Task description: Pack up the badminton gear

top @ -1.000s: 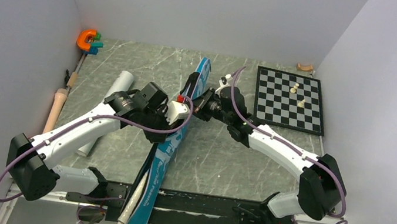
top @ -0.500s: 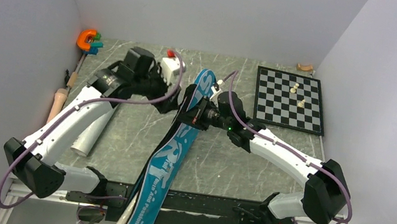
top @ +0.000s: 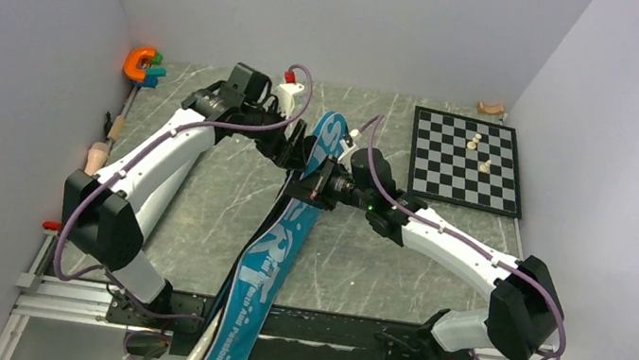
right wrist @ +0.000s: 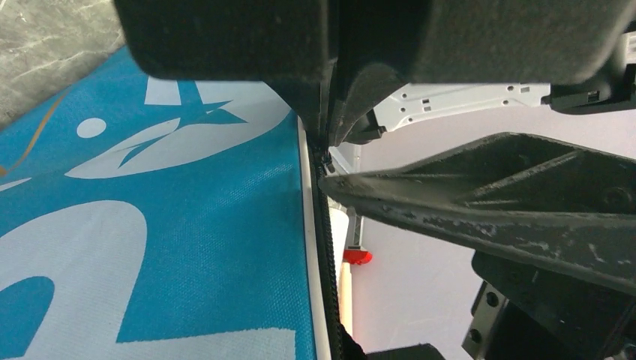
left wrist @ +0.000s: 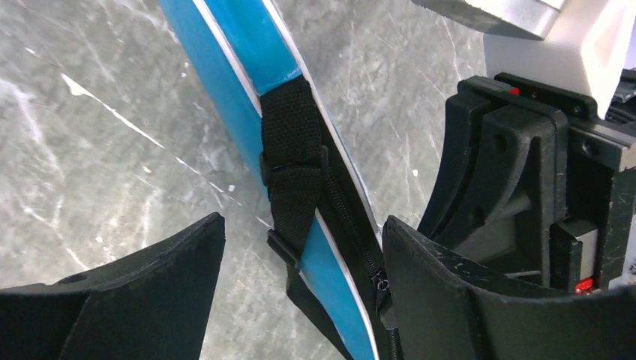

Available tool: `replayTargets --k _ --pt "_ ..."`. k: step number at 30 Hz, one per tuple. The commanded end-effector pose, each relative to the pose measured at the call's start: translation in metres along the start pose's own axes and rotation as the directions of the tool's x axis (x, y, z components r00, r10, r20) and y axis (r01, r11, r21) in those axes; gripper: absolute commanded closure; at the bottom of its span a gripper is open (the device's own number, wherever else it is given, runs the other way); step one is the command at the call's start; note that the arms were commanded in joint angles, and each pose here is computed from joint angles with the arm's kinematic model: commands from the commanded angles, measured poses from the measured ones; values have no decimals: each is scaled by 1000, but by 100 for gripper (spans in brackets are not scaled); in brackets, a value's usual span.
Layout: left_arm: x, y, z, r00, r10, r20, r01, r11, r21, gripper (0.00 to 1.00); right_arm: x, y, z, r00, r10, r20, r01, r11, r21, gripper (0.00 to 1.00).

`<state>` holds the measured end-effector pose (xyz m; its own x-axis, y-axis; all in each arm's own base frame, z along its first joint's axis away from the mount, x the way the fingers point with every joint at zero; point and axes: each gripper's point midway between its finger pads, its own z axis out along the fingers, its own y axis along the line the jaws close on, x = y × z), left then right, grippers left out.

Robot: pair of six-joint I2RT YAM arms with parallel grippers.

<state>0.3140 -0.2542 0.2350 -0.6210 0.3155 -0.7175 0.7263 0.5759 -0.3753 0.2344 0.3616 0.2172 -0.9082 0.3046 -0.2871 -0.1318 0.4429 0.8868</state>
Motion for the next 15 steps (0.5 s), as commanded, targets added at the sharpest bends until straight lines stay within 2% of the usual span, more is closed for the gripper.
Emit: replayTargets --k 1,5,7,13,15 --pt "-10 -26 -3 999 -15 36 10 993 121 21 5 10 -4 1000 -15 -13 14 999 -45 100" --pt "-3 -31 2 1000 -12 17 9 991 135 24 4 11 -2 1000 -14 -9 13 998 -54 100" --pt "2 -32 8 1000 -9 0 9 991 132 34 3 12 -1 1000 -10 -7 10 998 -58 100" --pt "1 -22 21 999 -31 -17 33 995 92 84 -2 16 -2 1000 -2 19 3 997 -72 100" --pt "-5 -21 22 999 -35 -11 36 996 85 97 -3 17 -3 1000 -2 25 4 997 -71 100"
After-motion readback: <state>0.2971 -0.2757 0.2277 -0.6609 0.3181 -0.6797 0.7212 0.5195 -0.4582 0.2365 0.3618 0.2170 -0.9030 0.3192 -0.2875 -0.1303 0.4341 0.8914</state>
